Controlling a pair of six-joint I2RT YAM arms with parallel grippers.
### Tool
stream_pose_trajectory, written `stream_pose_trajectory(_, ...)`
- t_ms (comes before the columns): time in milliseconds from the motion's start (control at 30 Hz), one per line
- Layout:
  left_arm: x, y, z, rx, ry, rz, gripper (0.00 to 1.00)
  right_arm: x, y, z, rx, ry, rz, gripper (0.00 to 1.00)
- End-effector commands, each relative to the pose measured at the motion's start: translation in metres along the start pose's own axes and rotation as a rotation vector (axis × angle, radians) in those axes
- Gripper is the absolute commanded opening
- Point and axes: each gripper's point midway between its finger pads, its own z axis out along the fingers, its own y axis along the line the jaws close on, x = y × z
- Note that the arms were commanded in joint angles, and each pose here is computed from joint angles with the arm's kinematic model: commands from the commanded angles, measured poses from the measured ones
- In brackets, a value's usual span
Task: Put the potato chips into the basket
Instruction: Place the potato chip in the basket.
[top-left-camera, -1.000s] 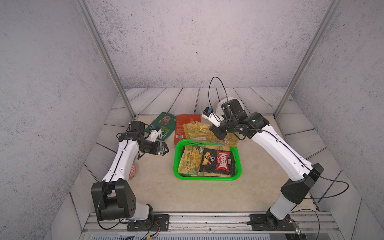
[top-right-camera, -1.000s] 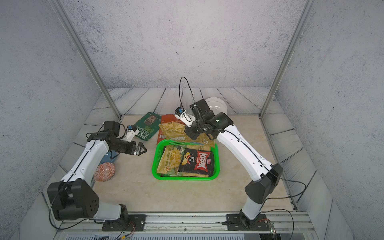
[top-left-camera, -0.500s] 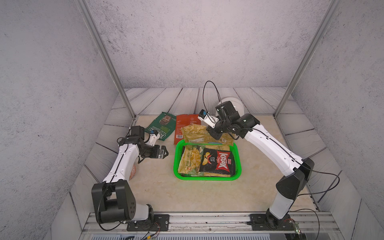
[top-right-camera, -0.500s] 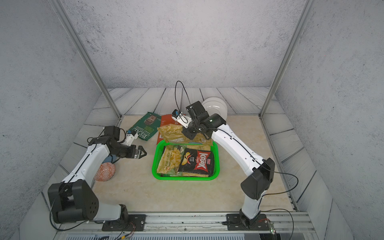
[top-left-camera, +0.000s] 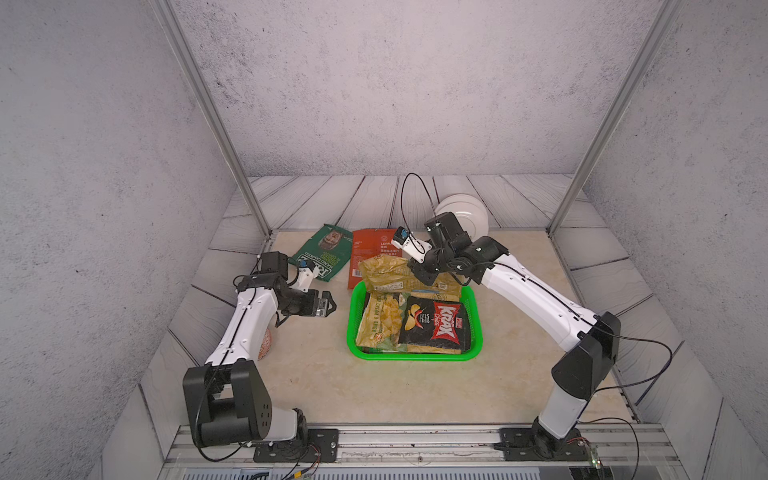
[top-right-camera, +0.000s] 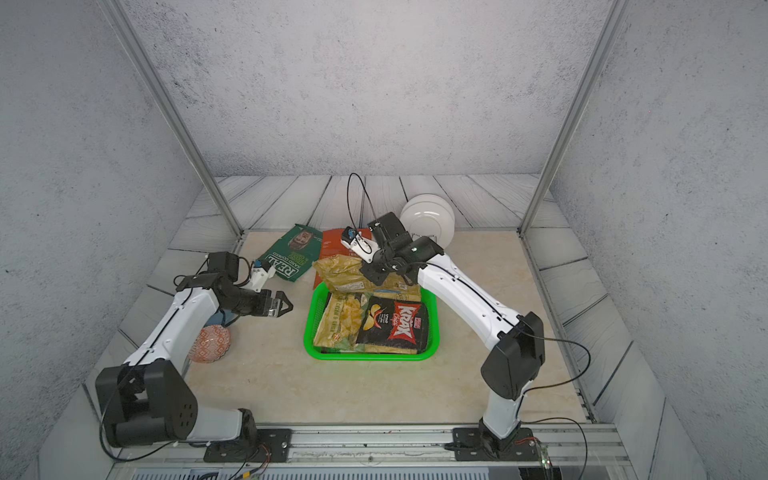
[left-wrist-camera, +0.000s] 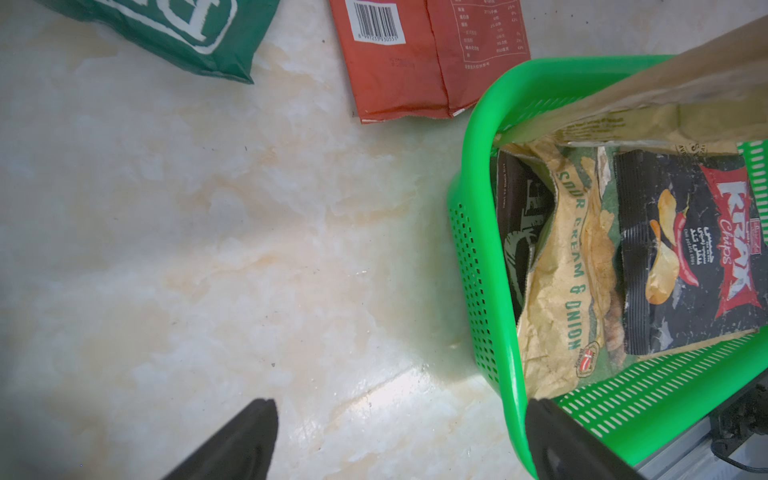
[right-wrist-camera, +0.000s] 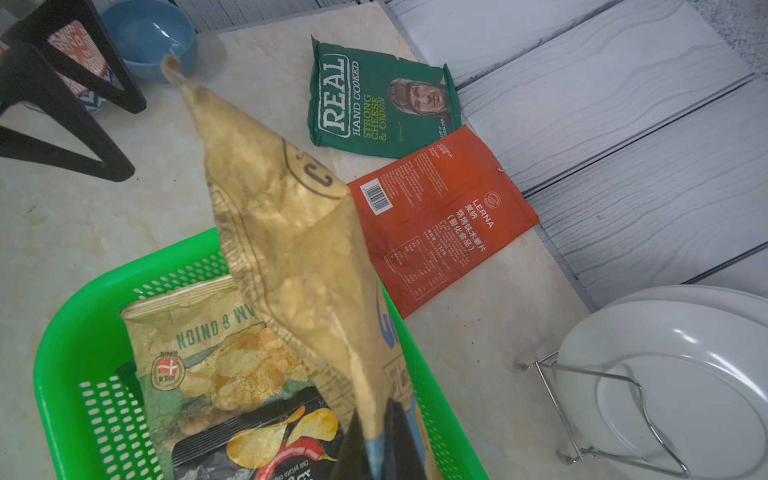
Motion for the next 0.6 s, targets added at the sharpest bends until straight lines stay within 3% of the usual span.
stream_pose_trajectory(0,0.005,0.001,0.000,0.011,0.007,-0.019,0.99,-0.010,0.003,0.005,0.009,-0.057,0.013,0.01)
stream_pose_trajectory(233,0.005,0.002,-0.001,0.011,0.002,-0.024,0.99,0.007,0.026,0.005,-0.012,-0.021,0.009,0.09)
stream_pose_trajectory(567,0.004,0.003,-0.001,0.019,-0.001,-0.029,0.99,0.020,0.065,-0.032,-0.107,-0.053,0.084,0.39)
